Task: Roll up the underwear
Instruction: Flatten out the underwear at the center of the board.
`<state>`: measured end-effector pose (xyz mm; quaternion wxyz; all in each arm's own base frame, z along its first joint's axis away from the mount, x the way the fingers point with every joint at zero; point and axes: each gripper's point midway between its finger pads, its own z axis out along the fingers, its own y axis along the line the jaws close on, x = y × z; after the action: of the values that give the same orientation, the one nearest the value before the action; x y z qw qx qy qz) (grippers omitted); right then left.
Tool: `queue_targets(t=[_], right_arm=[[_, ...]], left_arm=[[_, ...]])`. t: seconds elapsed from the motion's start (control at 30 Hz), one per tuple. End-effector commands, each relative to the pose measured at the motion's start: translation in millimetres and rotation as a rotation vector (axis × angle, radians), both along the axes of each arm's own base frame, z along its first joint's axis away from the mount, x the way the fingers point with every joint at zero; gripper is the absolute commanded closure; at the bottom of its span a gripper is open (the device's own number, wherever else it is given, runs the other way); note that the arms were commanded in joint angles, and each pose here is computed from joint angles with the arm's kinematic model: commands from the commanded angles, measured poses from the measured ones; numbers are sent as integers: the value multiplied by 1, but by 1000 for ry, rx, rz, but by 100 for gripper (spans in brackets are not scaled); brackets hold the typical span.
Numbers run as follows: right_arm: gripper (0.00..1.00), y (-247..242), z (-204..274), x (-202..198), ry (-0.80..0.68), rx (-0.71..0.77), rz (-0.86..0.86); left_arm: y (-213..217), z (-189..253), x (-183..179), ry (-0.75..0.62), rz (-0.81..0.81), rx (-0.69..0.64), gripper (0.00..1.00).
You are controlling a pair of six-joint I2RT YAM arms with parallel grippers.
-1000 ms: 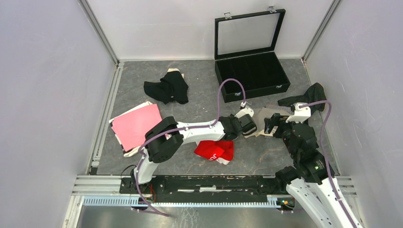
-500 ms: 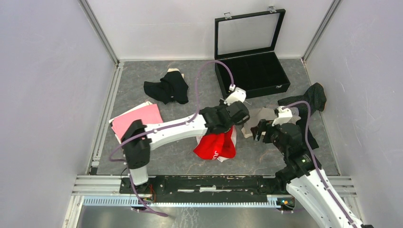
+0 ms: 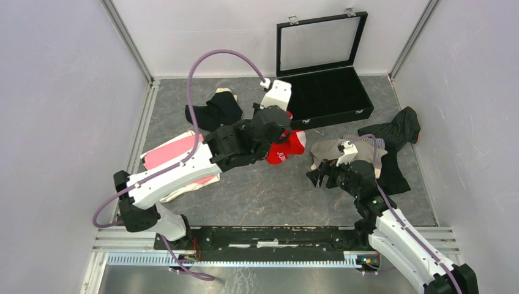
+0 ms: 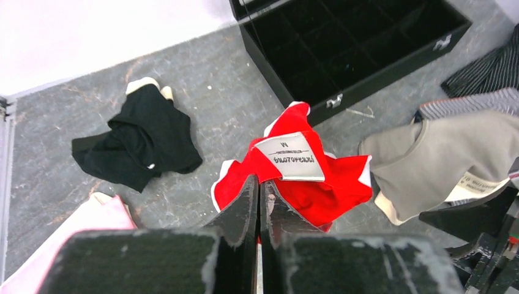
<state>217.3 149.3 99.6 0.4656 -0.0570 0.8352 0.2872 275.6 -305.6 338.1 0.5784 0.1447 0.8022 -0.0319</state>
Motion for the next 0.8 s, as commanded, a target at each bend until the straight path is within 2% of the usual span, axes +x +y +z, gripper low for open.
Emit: queue_targets(t=[0.0, 0.17, 0.27, 0.4, 0.57, 0.77], right_arm=[[15, 9, 35, 20, -139, 90, -12], [12, 10, 51, 32, -202, 138, -46], [10, 29, 59, 28, -232, 199, 56], [13, 60, 78, 7, -324, 276, 281], [14, 91, 83, -25, -414, 208, 479], [17, 101, 86, -38, -489, 204, 502]], left_arm=[[28, 52, -1, -103, 32, -19, 98], [41, 75, -1, -154, 55, -26, 98], [41, 79, 0, -161, 55, -19, 98], [42, 78, -1, -157, 55, -14, 98], [43, 74, 0, -151, 68, 3, 98], [49, 76, -1, -151, 85, -11, 98]])
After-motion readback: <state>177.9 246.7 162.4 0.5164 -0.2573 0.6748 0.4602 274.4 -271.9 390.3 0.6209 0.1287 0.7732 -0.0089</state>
